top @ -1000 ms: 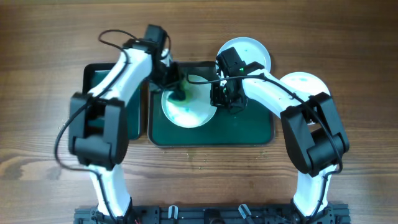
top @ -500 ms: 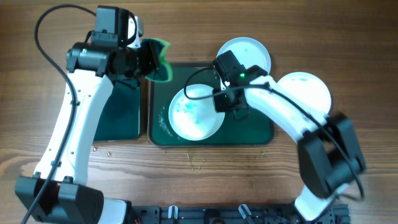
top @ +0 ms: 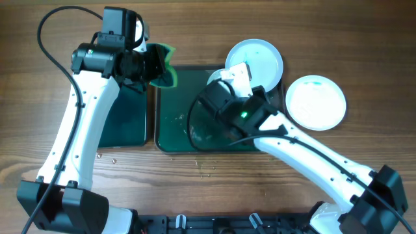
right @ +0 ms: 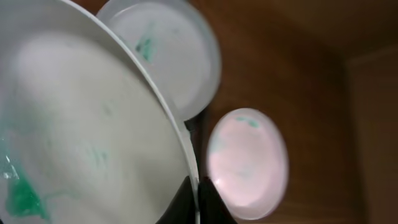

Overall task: Clean dirty plates on tray and stack at the side
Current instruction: 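Lift the plate with the right gripper and tilt it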

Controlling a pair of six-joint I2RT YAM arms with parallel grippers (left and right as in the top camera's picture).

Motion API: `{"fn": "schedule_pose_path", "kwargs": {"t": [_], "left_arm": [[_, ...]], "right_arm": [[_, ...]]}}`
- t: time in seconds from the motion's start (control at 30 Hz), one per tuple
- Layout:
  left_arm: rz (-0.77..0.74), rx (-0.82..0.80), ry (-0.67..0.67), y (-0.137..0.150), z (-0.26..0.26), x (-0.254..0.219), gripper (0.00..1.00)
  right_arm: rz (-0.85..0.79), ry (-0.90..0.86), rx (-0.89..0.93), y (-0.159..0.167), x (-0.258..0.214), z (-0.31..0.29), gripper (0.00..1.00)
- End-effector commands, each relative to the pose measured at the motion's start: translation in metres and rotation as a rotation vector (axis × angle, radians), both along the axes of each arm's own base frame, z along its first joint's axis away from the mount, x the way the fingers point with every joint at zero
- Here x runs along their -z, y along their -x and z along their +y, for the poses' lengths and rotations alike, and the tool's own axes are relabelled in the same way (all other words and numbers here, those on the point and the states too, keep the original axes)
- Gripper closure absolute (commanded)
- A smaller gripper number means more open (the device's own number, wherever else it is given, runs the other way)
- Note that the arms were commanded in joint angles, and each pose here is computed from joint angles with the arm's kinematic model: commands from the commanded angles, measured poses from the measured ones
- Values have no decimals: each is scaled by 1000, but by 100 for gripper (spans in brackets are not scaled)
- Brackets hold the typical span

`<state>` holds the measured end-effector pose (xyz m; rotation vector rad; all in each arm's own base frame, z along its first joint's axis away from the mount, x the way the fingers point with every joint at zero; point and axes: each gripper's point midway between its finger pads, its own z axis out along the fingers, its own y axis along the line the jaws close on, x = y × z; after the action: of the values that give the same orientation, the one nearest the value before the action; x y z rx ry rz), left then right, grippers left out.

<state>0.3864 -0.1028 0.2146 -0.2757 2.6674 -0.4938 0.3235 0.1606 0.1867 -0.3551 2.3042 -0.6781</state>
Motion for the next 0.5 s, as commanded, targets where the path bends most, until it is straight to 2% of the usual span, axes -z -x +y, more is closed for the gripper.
{"fn": "schedule_pose_path", "kwargs": {"t": [0.0,0.27,0.47], "left_arm": [[-1,1,-21,-1,4,3,96],[-2,1,-22,-1,4,2,96],[-2,0,-24,-1,5,3,96]], "right_arm": [[-264,196,57,-2,-55,-16,96],[-490,361,47,14,-102,-3,96],[-480,345,35,15,-99,1,96]]}}
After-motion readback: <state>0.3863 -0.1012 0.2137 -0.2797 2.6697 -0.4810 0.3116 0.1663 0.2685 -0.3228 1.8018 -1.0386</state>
